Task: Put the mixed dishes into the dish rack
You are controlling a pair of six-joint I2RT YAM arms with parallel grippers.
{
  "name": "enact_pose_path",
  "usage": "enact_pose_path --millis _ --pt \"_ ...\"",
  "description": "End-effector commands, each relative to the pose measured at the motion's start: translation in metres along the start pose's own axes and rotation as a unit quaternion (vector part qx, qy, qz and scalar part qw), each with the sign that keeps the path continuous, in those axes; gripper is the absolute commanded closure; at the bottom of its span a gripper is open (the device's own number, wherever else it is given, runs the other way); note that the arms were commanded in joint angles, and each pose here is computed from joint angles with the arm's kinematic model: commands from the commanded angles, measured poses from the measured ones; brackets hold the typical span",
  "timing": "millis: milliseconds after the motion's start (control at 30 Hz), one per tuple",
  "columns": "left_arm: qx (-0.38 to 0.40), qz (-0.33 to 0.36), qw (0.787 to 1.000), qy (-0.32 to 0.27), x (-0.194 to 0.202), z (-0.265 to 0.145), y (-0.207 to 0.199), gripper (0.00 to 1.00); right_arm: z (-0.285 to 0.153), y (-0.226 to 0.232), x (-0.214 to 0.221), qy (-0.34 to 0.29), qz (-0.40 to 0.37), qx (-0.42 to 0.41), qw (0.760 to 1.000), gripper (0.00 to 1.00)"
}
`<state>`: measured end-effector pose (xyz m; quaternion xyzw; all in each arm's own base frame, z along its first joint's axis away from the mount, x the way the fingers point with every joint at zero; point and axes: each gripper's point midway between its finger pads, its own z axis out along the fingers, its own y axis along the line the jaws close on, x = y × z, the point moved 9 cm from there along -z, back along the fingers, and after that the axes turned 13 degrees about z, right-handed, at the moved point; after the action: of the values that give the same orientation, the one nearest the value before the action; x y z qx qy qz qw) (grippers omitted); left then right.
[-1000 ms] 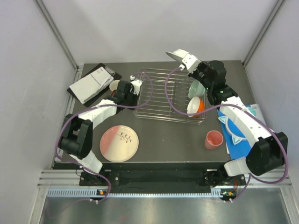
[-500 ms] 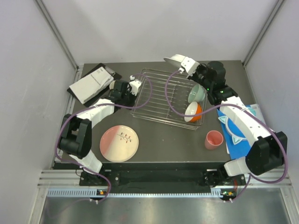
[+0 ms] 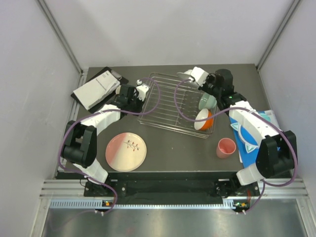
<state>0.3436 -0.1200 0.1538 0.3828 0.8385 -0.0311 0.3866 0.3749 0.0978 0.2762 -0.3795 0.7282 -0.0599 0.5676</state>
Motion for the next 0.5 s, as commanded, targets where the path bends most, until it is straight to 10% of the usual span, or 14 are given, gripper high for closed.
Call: enact_pose_path --millis 0,467 --pt "0.025 0.046 0.996 0.067 0.027 0.000 -0.005 0.95 -0.006 -0.027 -0.031 -0.084 0.005 0.060 0.995 1.00" --pt "0.025 0.038 0.997 0.060 0.020 -0.002 -0.002 0.95 0.027 -0.024 -0.004 -0.026 -0.010 0.041 0.999 1.00"
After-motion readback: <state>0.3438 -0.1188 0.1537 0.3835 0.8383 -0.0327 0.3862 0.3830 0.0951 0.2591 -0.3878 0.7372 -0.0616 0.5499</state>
